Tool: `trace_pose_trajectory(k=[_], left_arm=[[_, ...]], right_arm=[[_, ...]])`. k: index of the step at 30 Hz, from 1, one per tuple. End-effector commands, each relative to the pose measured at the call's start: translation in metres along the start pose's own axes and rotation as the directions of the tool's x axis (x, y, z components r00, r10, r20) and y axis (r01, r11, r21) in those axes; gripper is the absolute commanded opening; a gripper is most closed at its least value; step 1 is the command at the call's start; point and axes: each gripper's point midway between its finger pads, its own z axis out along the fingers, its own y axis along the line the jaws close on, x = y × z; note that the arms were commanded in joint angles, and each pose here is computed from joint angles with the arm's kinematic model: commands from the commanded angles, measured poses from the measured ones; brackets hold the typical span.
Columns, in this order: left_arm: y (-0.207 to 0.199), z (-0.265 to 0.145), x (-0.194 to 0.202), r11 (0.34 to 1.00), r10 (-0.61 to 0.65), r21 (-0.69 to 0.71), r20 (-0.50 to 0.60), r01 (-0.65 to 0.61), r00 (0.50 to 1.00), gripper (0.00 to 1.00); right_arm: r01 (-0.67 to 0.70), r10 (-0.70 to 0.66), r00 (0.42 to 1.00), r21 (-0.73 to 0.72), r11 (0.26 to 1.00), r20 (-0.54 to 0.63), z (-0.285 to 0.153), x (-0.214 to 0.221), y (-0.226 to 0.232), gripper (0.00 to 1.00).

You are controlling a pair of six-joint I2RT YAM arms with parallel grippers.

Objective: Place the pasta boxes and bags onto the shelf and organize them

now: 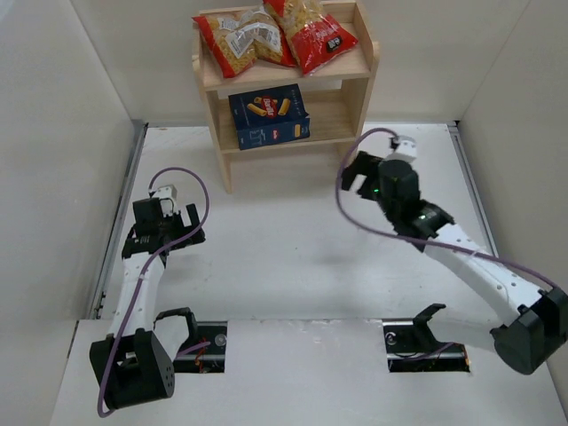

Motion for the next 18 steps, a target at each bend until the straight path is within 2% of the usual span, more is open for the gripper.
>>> trace_pose_trajectory(k=[1,3,6,11,18], left_arm=[[0.018,-0.001,-0.016,0.995,0.047,-0.095,0.066,-0.040,0.997,1.00],[0.032,-0.001,-0.022,0.988,0.040,-0.153,0.080,-0.027,0.996,1.00],[0.056,-0.006,-0.031,0.967,0.027,-0.253,0.102,0.000,0.994,1.00],[0.092,-0.017,-0.038,0.924,0.014,-0.382,0.107,0.028,0.994,1.00],[0.092,-0.022,-0.035,0.918,0.042,-0.397,0.103,0.002,0.994,1.00]], right_arm=[[0.050,0.079,0.953,0.410,0.911,-0.293,-0.037,0.046,-0.138,1.00],[0.017,0.142,0.955,0.523,0.852,-0.262,-0.054,0.036,-0.188,1.00],[-0.045,0.196,0.965,0.623,0.781,-0.176,-0.081,0.013,-0.228,1.00],[0.067,0.115,0.966,0.650,0.757,-0.233,-0.105,0.000,-0.244,1.00],[0.040,0.107,0.979,0.679,0.733,-0.174,-0.111,-0.005,-0.248,1.00]])
